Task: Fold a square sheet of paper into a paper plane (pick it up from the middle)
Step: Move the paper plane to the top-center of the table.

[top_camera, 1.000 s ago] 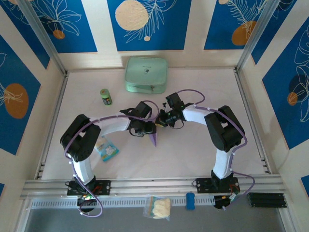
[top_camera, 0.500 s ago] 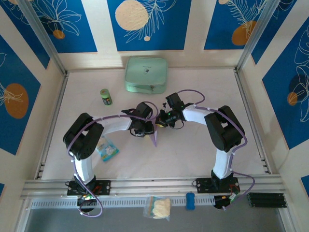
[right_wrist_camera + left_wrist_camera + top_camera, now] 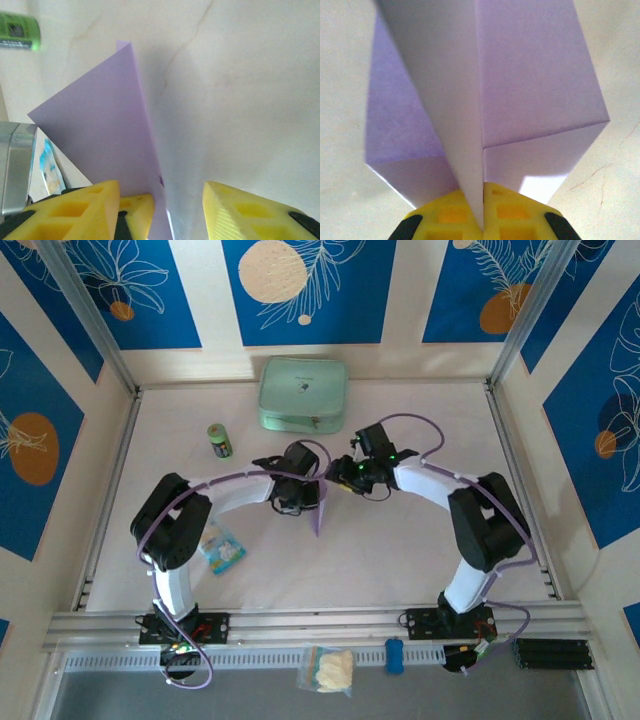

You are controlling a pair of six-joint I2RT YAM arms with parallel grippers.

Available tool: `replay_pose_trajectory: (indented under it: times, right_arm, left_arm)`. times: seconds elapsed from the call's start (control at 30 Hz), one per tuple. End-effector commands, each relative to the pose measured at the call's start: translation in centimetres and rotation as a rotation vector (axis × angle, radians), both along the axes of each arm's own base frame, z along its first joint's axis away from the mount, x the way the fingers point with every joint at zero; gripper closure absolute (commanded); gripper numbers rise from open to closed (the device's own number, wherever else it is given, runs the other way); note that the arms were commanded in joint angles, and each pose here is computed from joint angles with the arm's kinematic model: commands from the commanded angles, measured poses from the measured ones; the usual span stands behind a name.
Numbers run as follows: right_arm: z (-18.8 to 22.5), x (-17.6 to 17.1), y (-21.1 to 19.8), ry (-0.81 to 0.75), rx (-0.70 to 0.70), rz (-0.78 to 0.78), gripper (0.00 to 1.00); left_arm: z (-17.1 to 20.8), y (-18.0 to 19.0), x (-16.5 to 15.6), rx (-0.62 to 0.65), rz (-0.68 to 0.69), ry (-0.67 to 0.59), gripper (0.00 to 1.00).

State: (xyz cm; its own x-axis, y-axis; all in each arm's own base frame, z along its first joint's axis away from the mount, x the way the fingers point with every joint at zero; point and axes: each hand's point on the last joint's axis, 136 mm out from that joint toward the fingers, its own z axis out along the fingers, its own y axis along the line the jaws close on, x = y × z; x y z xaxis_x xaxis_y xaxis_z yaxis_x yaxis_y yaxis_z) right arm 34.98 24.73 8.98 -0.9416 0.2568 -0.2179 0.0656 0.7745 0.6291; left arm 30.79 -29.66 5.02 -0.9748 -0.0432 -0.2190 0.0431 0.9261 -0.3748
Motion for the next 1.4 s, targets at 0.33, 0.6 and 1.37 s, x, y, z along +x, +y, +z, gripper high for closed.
replay_pose_trajectory:
  times: [0.33, 0.6, 1.37]
  right_arm:
    - [1.0, -0.4, -8.6, -0.122, -0.150, -0.192, 0.38]
    - [0.4, -0.7, -9.5, -0.112, -0.130, -0.195, 0.35]
    - [-0.5, -0.4, -9.6, -0.067, -0.084, -0.186, 0.36]
  left_arm:
    - [1.9, 1.0, 7.8, 0.256, -0.078, -0.051, 0.94]
    - [0.9, 0.7, 10.2, 0.309, -0.074, -0.021, 0.91]
    - [-2.5, 0.2, 10.9, 0.285, -0.034, 0.051, 0.70]
